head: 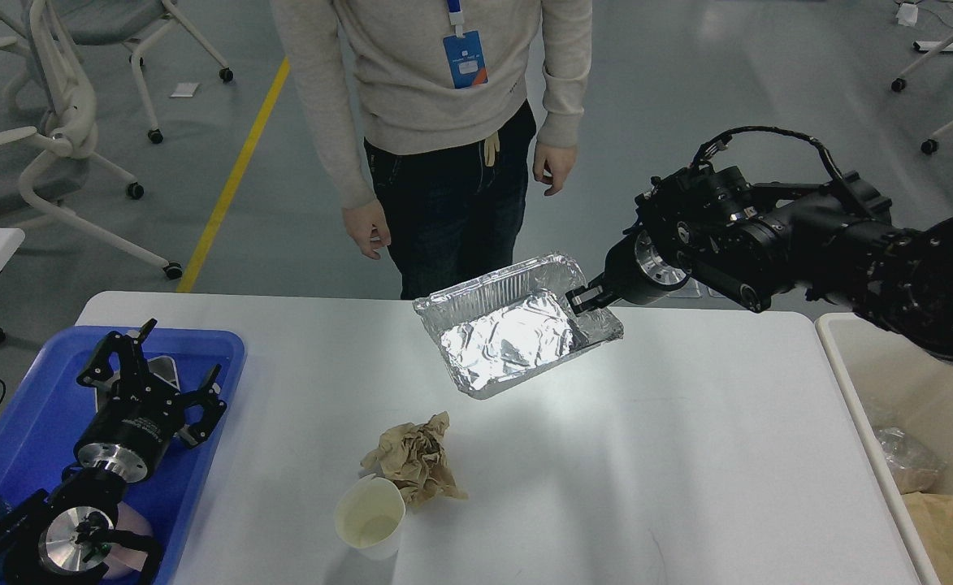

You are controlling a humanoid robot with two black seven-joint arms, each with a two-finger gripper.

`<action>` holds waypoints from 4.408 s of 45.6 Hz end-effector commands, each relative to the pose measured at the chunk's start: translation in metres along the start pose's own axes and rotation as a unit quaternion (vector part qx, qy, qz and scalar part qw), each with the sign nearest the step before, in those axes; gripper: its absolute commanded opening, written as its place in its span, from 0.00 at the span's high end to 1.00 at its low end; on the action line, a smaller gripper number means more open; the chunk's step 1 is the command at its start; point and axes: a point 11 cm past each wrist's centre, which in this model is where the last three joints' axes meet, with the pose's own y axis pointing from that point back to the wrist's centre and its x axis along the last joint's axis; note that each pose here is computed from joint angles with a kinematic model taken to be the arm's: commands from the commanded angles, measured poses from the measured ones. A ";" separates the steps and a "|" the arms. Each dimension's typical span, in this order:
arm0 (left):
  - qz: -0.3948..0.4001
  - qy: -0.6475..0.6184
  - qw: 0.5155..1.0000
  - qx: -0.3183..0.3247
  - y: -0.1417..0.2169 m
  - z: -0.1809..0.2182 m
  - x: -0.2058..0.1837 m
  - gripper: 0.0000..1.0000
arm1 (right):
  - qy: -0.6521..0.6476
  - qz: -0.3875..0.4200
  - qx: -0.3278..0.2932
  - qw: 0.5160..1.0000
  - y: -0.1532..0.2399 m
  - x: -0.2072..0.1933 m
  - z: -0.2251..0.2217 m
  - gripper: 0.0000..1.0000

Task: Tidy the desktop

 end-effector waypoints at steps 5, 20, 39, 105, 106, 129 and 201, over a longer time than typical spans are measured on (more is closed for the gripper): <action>-0.005 -0.031 0.999 0.003 0.003 0.015 -0.002 0.04 | -0.017 0.002 -0.015 1.000 0.001 0.000 0.008 1.00; -0.032 -0.272 0.961 0.041 0.034 0.096 -0.004 0.04 | -0.020 0.009 -0.012 1.000 -0.003 -0.003 0.010 1.00; 0.015 -0.472 0.880 0.061 0.076 0.193 0.015 0.04 | -0.048 0.010 0.007 0.999 -0.005 -0.034 0.020 1.00; -0.070 -0.700 0.675 0.224 0.140 0.189 -0.006 0.04 | -0.134 0.054 0.019 0.989 0.014 -0.101 0.048 1.00; -0.072 -0.703 0.671 0.224 0.139 0.189 -0.007 0.04 | -0.134 0.054 0.019 0.989 0.015 -0.101 0.049 1.00; -0.172 -0.732 0.616 0.234 0.112 0.111 -0.019 0.03 | -0.135 0.050 0.009 0.990 0.017 -0.106 0.057 1.00; -0.402 -0.722 0.480 0.295 0.080 -0.102 -0.053 0.47 | -0.136 0.063 0.014 0.989 0.013 -0.111 0.058 1.00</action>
